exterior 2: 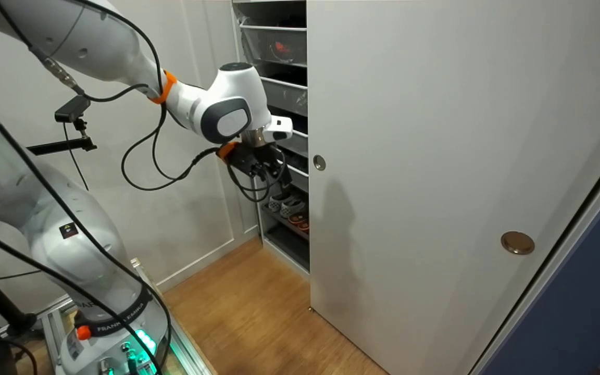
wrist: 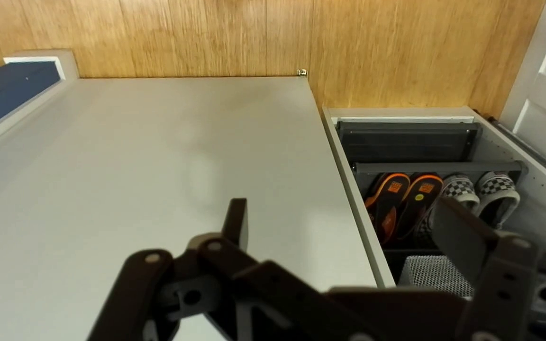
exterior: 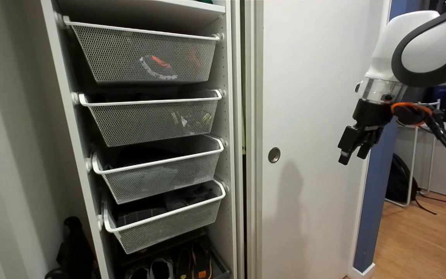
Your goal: Slide the closet door to the left in order to close the closet door
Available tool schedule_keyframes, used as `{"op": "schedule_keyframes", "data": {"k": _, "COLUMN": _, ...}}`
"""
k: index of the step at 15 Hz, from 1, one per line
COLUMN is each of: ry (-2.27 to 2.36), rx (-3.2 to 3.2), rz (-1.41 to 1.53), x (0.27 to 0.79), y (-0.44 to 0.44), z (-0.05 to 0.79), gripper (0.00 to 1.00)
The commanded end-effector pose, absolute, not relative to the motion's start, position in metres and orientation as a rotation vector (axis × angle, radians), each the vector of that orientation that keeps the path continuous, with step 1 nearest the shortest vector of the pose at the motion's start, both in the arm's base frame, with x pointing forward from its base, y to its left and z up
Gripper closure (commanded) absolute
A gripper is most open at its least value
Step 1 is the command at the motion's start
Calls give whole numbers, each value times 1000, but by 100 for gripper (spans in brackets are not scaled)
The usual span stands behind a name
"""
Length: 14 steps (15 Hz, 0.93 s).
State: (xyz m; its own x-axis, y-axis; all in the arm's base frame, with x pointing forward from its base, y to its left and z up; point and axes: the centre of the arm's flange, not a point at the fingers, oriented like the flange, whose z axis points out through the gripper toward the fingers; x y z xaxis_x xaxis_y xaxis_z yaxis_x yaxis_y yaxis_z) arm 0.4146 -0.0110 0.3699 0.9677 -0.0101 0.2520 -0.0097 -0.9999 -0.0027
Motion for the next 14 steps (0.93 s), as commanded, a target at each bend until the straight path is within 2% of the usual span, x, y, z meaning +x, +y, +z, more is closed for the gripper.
{"op": "schedule_keyframes", "data": {"k": 1, "ry": 16, "rx": -3114, "rz": -401, "x": 415, "y": -11, "z": 371, "gripper": 0}}
{"op": "schedule_keyframes", "data": {"k": 7, "ry": 16, "rx": -3114, "rz": -402, "x": 415, "y": -11, "z": 371, "gripper": 0}}
{"op": "schedule_keyframes", "data": {"k": 14, "ry": 38, "rx": -3096, "rz": -413, "x": 448, "y": 16, "z": 360, "gripper": 0}}
